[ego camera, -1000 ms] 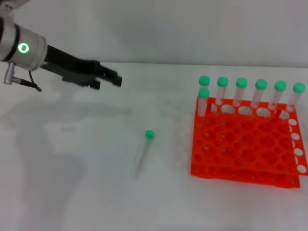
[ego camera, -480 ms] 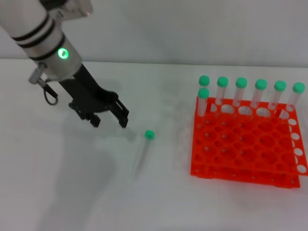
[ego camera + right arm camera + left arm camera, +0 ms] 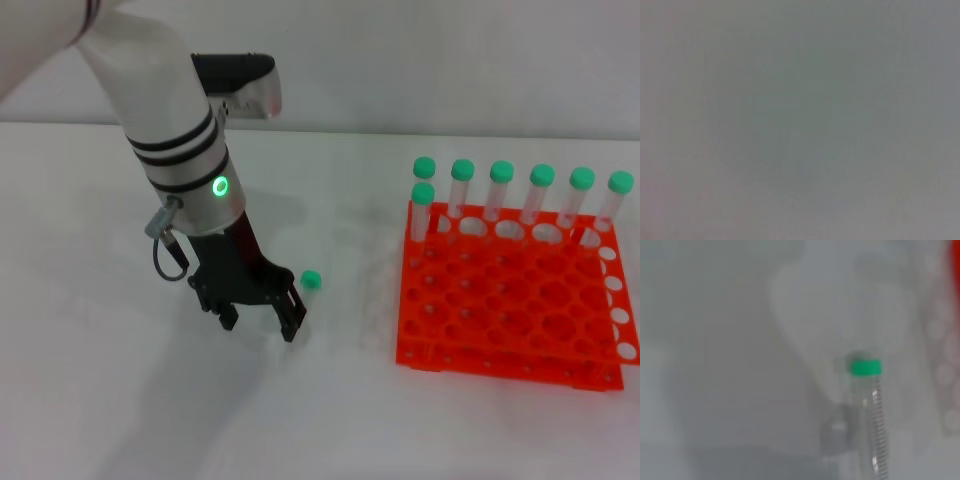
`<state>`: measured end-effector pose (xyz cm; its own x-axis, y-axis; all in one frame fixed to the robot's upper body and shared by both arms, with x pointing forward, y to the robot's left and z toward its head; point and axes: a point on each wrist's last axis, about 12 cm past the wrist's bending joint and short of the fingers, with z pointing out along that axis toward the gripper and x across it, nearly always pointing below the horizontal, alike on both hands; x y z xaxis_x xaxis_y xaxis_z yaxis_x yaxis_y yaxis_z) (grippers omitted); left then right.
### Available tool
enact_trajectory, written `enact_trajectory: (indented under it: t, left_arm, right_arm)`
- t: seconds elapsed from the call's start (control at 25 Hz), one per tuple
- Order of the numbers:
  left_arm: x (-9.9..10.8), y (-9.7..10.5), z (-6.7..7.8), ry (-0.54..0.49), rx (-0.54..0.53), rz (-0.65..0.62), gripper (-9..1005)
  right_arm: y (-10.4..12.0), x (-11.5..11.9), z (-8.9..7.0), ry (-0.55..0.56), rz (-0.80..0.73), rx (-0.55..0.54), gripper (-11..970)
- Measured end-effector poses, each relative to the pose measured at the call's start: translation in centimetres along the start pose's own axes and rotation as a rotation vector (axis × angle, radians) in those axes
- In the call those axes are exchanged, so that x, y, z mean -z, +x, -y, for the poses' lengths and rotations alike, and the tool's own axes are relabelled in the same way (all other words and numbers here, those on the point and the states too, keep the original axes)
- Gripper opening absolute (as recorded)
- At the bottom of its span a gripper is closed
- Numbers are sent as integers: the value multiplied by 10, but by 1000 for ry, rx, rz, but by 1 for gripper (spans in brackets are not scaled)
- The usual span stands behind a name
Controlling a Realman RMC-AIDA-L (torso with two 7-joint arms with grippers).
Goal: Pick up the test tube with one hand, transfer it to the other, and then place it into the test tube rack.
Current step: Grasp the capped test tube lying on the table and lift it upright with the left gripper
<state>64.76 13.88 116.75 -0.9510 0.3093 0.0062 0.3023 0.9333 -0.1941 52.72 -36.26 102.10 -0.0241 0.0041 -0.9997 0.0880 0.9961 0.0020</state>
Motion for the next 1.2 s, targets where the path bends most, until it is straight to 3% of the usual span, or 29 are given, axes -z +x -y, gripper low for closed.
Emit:
enact_trajectory:
  t: [0.56,0.8,1.2]
  left_arm:
    - [-20,-2,8,-18,6,40,761]
    - [-30,-1,11,-3,0,51,636]
    - [-37,2,8,-1,11,54,587]
  right_arm:
    - [2,3,3,6,-8,3,856]
    - [2,4,4,8,-9,4,856]
    - [2,4,4,8,-10,4,856]
